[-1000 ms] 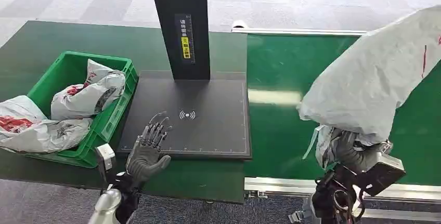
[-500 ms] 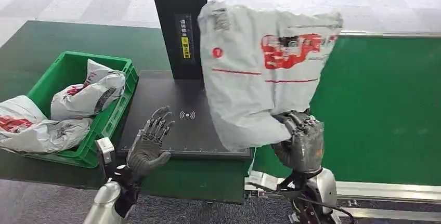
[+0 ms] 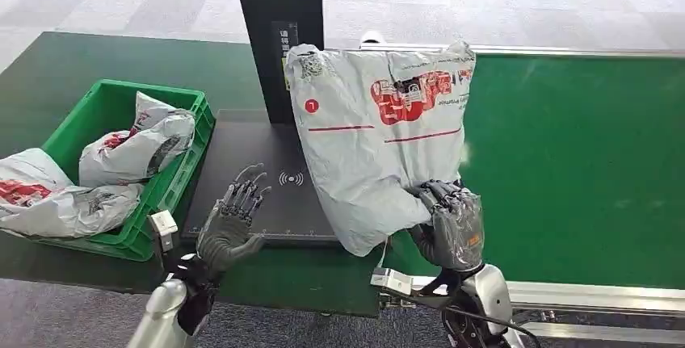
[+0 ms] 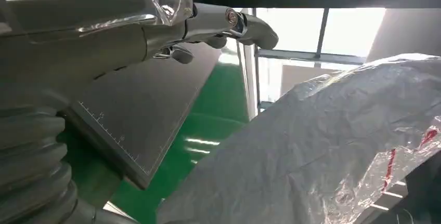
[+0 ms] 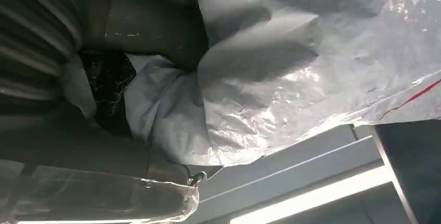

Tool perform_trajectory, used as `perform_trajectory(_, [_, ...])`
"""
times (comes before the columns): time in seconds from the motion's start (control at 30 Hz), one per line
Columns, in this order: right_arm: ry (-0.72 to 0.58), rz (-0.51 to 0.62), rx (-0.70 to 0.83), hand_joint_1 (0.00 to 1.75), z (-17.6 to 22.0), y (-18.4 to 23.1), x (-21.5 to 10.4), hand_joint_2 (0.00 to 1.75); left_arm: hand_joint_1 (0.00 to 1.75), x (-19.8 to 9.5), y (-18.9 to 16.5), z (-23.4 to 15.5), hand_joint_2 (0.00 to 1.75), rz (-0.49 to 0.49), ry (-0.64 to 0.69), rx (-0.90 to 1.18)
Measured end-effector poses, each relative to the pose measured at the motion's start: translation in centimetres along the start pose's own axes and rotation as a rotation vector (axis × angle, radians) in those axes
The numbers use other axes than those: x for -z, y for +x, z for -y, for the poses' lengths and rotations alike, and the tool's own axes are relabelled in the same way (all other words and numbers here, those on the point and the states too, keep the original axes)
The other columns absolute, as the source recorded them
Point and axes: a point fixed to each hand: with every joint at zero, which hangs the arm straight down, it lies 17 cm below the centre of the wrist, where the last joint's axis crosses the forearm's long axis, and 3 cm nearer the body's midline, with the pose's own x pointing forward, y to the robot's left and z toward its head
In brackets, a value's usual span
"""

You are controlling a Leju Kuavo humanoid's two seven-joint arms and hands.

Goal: Moved the parcel from conveyor to table for the left to box.

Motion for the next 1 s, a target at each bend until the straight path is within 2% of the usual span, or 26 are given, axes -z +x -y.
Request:
perform_trajectory(0.27, [0.028, -0.009, -0.015, 1.75, -0.7, -0.2, -0.1, 1.75, 0.00, -0.1, -0.1, -0.1, 1.75, -0.003, 0.000, 0.003])
perform_trajectory(0.53, [0.274, -0.063, -0.146, 1.75, -6.3, -1.8, -2.4, 1.75, 0.00, -0.2, -0.3, 0.3, 1.75, -0.014, -0.025, 0.011])
perform_trajectory(0.7, [0.382, -0.098, -0.235, 1.75, -8.0, -4.4, -3.9, 1.75, 0.00, -0.2, 0.0, -0.3, 1.75, 0.007, -0.001, 0.046])
perform_trajectory(0.8, [0.431, -0.043, -0.279, 1.75, -8.6, -6.4, -3.0, 1.75, 0.00, 0.2, 0.7, -1.0, 1.75, 0.031, 0.013, 0.055])
perform_trajectory(1.0, [0.502, 0.054, -0.290, 1.75, -9.4, -8.9, 1.2, 1.75, 0.00, 0.9, 1.4, -1.3, 1.75, 0.053, 0.017, 0.053])
